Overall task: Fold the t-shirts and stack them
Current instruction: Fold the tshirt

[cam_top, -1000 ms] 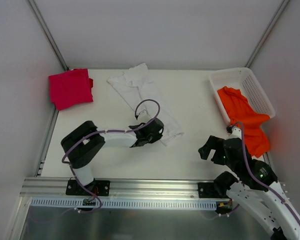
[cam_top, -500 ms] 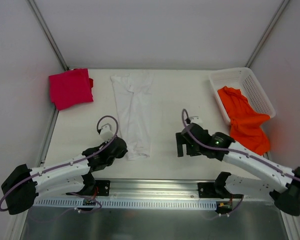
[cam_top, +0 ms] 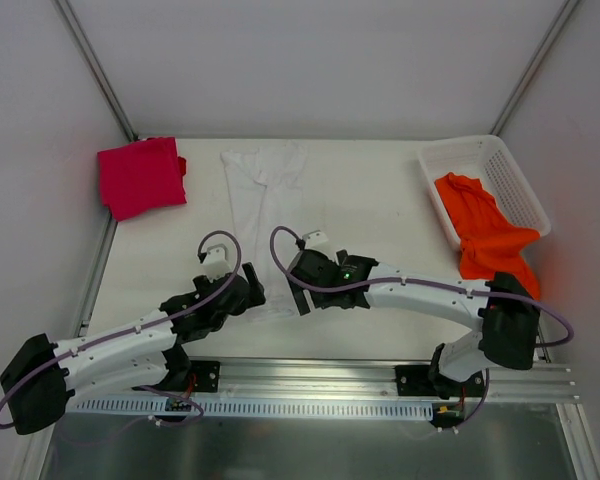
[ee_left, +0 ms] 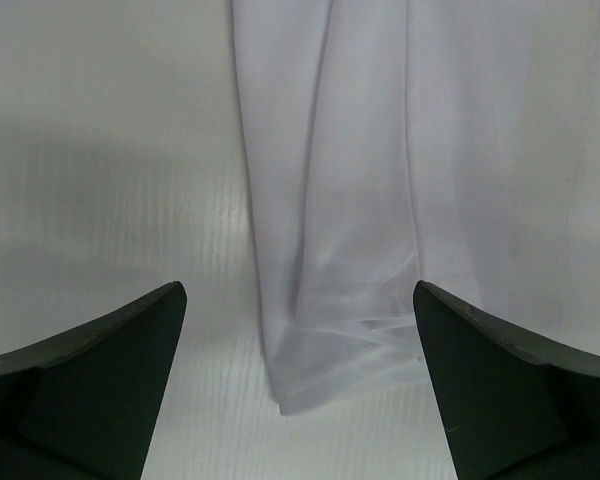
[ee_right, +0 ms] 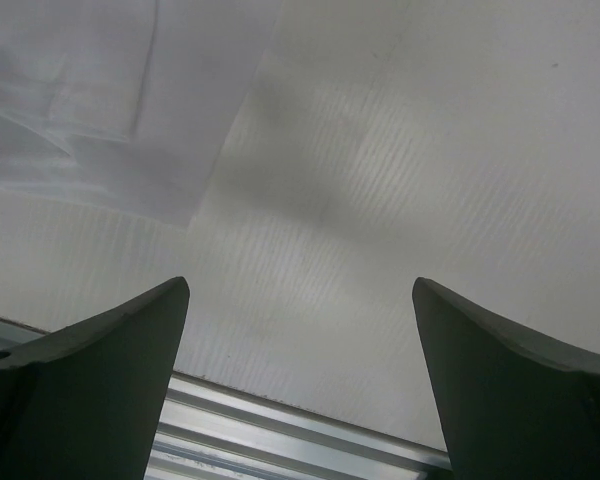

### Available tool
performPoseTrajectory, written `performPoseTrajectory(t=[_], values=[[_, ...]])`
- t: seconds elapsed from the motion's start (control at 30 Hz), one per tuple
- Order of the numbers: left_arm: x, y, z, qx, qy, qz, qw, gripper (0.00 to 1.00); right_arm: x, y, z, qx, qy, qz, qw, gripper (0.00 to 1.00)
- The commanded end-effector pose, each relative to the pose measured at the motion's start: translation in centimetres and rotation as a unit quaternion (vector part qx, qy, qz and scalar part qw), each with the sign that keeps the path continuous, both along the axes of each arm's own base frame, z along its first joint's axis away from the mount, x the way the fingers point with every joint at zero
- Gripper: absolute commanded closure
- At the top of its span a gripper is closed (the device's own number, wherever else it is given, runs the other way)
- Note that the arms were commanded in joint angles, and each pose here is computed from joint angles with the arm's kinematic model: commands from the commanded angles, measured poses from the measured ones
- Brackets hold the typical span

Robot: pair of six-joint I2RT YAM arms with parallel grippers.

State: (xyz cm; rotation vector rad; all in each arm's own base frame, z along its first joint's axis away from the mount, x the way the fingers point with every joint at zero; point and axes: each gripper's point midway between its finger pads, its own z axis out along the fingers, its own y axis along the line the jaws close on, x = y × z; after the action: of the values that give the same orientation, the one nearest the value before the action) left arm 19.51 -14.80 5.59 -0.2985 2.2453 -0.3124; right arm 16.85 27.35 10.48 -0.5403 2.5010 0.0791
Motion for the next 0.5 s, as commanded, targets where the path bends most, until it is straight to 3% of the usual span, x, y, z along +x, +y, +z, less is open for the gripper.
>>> performPoseTrajectory(t=[0.0,0.2,0.47], values=[[-0.8,0.8,-0.9,-0.009,0.01,0.006,1.0,0.01,0.5,3.7,0.7,0.047,-0.02,0.0,0.999,0.01],[-1.3,1.4,-0.9,-0.043,-0.009,0.012,0.999,0.01,2.1,10.9,-0.9,0.082,-0.011,0.035,0.996,0.01],[-2.1,1.9,-1.2,-0.053,-0.014,-0.004,0.999,0.01,3.5,14.9,-2.5,0.072,-0.004,0.053,0.996,0.01]])
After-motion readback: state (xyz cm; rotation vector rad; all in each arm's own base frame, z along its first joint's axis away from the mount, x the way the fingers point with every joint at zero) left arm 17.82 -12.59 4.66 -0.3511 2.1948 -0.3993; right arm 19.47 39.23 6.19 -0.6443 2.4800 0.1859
